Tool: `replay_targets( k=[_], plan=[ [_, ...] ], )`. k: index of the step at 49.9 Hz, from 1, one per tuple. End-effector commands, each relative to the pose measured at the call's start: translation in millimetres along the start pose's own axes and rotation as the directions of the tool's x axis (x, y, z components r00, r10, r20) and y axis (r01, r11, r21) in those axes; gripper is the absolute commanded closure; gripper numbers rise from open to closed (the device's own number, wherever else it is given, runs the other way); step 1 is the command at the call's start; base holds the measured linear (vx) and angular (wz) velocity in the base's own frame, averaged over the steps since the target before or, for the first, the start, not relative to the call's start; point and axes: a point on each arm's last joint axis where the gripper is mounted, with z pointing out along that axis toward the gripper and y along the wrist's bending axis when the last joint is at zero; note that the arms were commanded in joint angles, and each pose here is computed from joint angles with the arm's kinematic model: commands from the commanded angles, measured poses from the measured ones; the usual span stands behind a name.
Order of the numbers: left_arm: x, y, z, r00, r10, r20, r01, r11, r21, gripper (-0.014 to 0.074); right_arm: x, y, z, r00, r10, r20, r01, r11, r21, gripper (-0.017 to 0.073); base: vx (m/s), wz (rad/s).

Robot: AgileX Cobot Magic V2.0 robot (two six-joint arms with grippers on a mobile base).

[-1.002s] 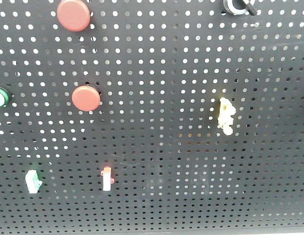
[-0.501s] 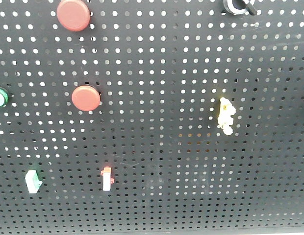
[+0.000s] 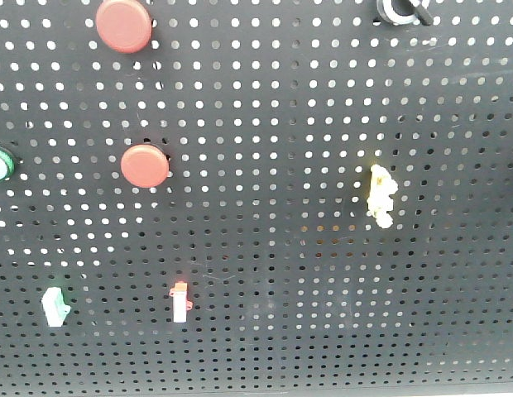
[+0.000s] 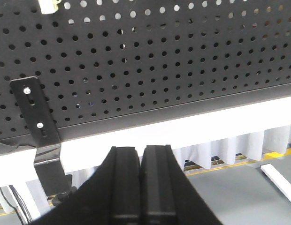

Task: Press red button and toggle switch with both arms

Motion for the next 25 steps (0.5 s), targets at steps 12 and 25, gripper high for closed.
replay_targets(
  k=[12, 25],
  plan=[
    [2.8, 0.2, 1.2, 0.998, -0.009, 0.067, 0.01, 1.0, -0.009, 0.0592, 43.5, -5.8, 5.4, 0.984, 0.123, 0.126, -0.136, 0.985, 0.103, 0.0562, 0.0, 0.0],
    [2.8, 0.2, 1.2, 0.998, -0.009, 0.067, 0.01, 1.0, -0.009, 0.0592, 37.7, -5.7, 4.7, 0.981, 0.061, 0.182, -0.081, 0.991, 0.105, 0.0562, 0.0, 0.0]
  ],
)
